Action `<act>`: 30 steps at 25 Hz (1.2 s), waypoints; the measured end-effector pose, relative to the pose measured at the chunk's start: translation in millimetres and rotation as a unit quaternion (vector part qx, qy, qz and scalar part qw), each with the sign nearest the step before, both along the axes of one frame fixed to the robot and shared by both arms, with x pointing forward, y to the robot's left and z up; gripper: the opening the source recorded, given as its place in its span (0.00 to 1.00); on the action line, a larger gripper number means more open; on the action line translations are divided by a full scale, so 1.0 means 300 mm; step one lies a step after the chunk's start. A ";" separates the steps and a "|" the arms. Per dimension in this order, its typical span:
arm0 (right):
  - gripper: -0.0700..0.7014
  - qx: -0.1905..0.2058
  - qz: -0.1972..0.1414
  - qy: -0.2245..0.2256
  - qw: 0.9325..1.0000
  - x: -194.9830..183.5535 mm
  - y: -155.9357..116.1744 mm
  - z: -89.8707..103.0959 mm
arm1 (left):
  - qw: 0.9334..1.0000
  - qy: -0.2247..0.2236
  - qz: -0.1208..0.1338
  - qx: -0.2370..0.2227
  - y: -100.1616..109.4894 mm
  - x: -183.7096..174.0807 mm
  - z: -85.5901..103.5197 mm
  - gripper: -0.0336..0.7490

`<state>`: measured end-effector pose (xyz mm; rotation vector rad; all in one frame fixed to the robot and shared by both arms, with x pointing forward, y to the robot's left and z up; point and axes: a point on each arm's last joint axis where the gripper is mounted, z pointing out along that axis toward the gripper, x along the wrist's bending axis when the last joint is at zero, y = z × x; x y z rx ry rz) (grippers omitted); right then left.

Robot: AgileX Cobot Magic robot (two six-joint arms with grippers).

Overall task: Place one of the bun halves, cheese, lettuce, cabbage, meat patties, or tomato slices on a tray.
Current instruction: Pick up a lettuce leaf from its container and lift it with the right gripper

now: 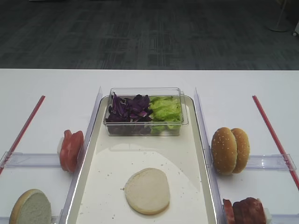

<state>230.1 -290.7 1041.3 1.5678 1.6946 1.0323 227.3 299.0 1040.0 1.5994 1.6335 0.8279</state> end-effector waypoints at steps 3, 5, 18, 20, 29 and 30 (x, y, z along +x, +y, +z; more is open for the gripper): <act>0.80 0.000 0.000 0.000 1.000 0.000 0.000 0.000 | 1.000 0.000 0.000 0.000 0.000 0.000 0.000 0.65; 0.80 0.000 0.000 0.000 1.000 0.000 0.000 0.000 | 1.000 0.000 0.000 0.000 0.000 0.000 0.000 0.65; 0.80 0.006 0.000 0.085 0.996 0.091 0.009 0.003 | 1.000 0.000 0.002 0.004 0.002 0.000 0.000 0.65; 0.80 0.006 0.003 0.093 0.996 0.103 0.010 0.013 | 1.000 0.000 0.004 0.006 0.004 0.000 0.000 0.65; 0.80 0.012 0.010 0.132 0.991 0.173 0.020 0.111 | 1.000 0.000 0.005 0.008 0.005 0.000 0.000 0.65; 0.80 0.011 0.014 0.145 0.989 0.186 0.022 0.118 | 1.000 0.000 0.005 0.008 0.005 0.000 0.000 0.65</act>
